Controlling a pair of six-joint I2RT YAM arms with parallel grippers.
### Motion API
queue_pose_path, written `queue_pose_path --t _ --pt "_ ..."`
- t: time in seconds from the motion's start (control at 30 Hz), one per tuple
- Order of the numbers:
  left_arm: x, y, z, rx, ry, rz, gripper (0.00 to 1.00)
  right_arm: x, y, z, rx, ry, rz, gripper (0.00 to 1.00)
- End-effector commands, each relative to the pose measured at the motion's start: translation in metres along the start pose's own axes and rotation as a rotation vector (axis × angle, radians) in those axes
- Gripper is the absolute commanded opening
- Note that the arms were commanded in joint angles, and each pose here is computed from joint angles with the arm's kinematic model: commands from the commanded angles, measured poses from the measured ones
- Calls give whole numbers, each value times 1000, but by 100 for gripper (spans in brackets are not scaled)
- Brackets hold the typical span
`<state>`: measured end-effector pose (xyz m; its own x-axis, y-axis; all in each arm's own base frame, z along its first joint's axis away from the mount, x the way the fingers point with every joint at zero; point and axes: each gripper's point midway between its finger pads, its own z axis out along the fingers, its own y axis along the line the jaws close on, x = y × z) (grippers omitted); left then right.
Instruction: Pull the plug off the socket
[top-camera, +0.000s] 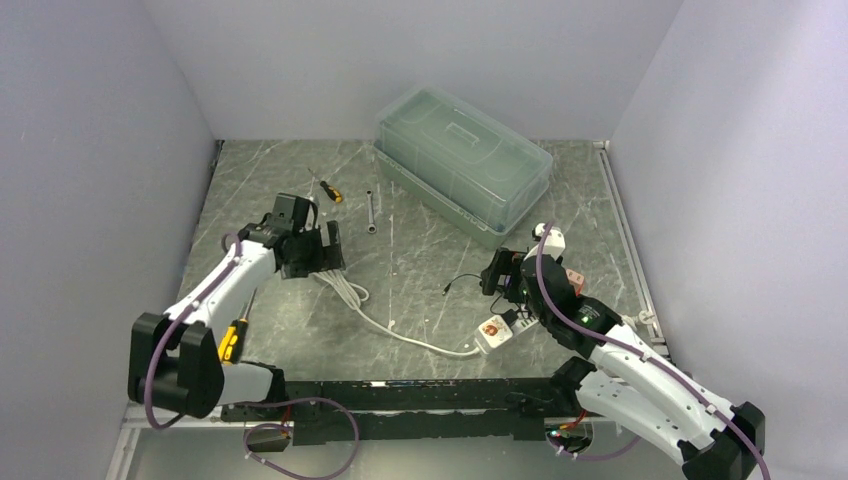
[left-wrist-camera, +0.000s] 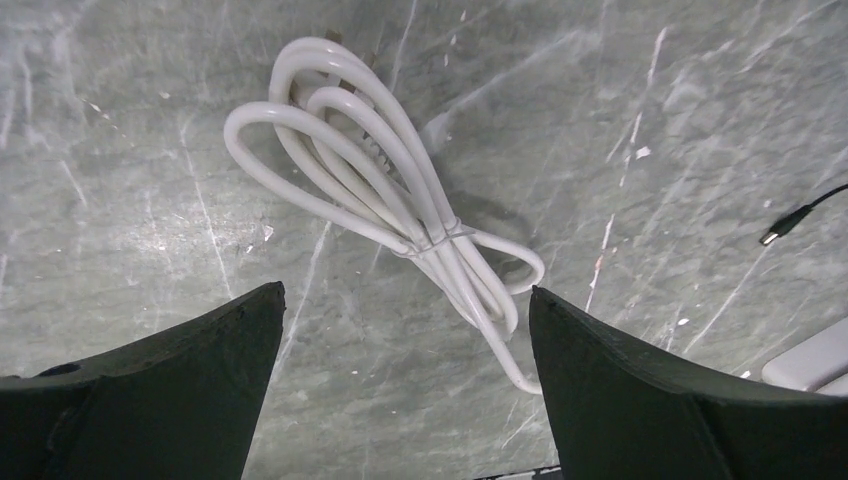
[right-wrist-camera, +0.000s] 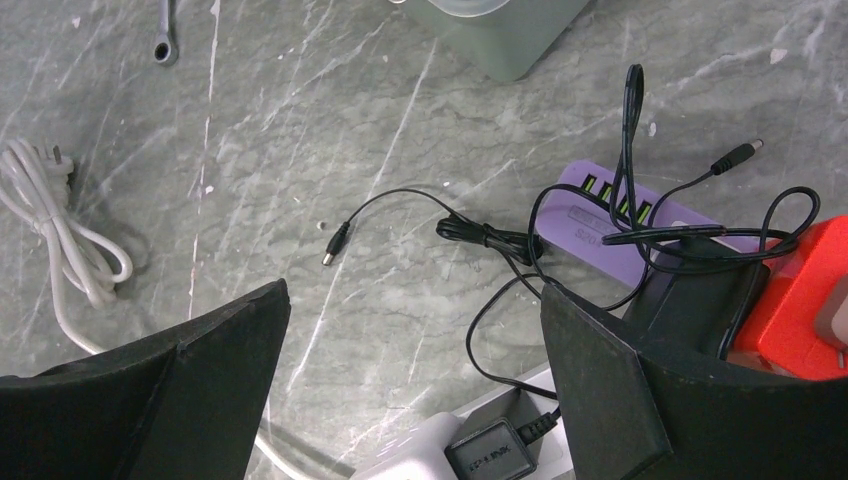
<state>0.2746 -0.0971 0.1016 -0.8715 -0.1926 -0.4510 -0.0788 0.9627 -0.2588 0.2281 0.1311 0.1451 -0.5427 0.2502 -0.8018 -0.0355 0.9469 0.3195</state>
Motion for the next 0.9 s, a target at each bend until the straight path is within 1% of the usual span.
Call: queue_pose_path --t 0.0,0.37,0.6,0.7,0.77,0.8,0.87 --pt "-4 -11 4 35 32 -6 92 2 0 1 -8 8 -3 100" --pt "11 -13 36 31 170 -19 78 6 -6 1 16 8 11 100" --pt "17 -9 47 10 220 -15 73 9 -5 1 12 20 15 99" --pt "19 -5 52 -14 237 -12 67 9 -4 1 1 19 19 99" --pt "17 0 56 -46 236 -6 65 10 -3 1 -5 20 22 99" --pt "17 4 60 -69 244 -5 63 10 -2 1 -7 21 24 99" --pt "16 10 66 -108 258 -3 54 11 -2 1 -10 22 27 99"
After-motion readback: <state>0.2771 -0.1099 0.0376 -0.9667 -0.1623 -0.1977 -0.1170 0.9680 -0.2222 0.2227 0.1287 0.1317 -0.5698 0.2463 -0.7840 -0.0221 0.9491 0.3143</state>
